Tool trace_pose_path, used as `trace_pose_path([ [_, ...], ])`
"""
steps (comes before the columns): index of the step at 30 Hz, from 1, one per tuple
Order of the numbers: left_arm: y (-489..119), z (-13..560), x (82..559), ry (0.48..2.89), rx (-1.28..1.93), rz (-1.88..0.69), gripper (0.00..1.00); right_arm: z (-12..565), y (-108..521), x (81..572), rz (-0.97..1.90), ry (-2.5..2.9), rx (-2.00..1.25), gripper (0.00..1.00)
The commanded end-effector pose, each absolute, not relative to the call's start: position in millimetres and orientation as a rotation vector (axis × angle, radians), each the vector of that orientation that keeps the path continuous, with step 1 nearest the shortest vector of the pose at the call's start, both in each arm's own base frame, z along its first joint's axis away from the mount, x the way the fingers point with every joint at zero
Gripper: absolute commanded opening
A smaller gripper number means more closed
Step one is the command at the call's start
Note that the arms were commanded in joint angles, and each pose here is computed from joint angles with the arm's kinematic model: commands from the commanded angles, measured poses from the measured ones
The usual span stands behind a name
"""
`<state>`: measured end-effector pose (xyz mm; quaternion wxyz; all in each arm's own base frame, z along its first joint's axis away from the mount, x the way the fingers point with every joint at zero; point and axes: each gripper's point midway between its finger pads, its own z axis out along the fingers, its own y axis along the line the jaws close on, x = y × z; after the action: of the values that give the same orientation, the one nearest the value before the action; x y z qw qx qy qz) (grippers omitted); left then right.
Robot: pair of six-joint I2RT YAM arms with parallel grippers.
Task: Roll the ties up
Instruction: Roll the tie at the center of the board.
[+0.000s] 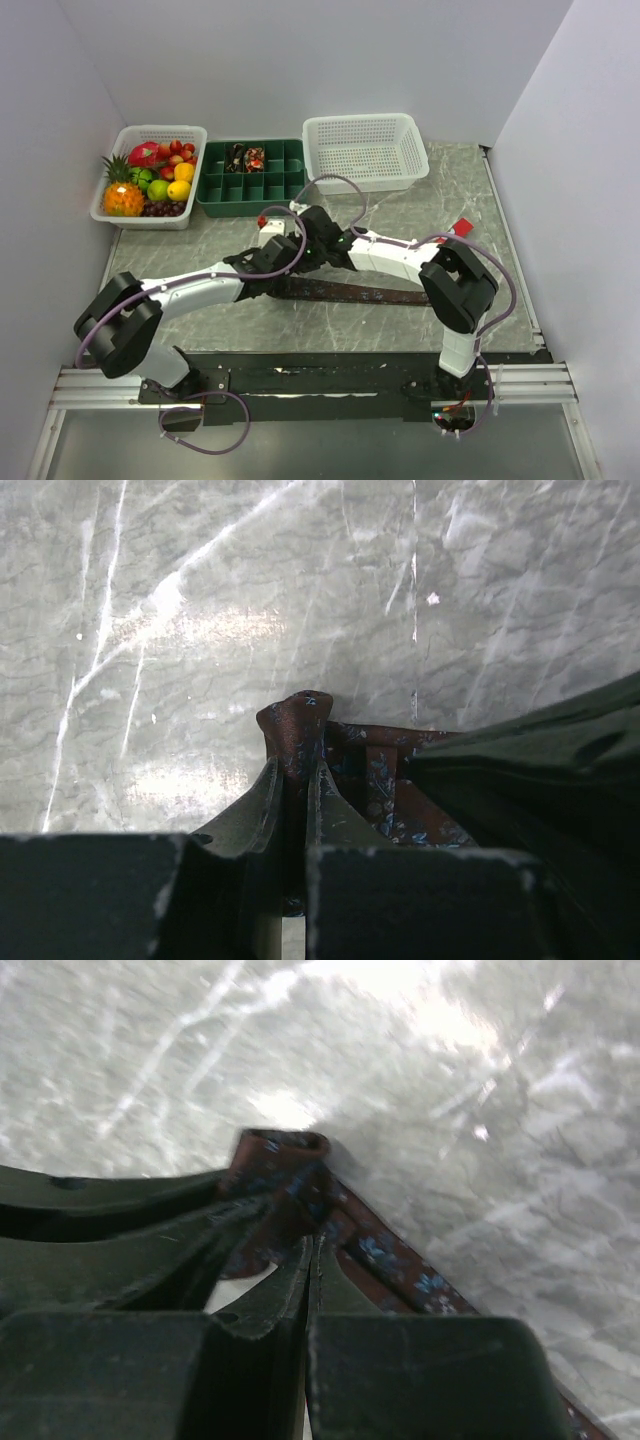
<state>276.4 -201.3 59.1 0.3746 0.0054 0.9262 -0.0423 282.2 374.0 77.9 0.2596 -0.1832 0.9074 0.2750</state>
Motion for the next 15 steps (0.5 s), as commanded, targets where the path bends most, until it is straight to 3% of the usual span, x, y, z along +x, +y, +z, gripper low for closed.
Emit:
trace_pose_path([
  [1, -205.0, 64.8, 282.2, 2.349, 0.036, -0.024, 0.01, 71.3, 357.8, 274.7, 0.719, 2.491, -0.472, 0.00],
  [15, -215.7, 59.2, 274.0, 2.346, 0.136, 0.096, 0.01, 25.5, 349.9, 257.3, 0.752, 2.619, -0.442, 0.00],
])
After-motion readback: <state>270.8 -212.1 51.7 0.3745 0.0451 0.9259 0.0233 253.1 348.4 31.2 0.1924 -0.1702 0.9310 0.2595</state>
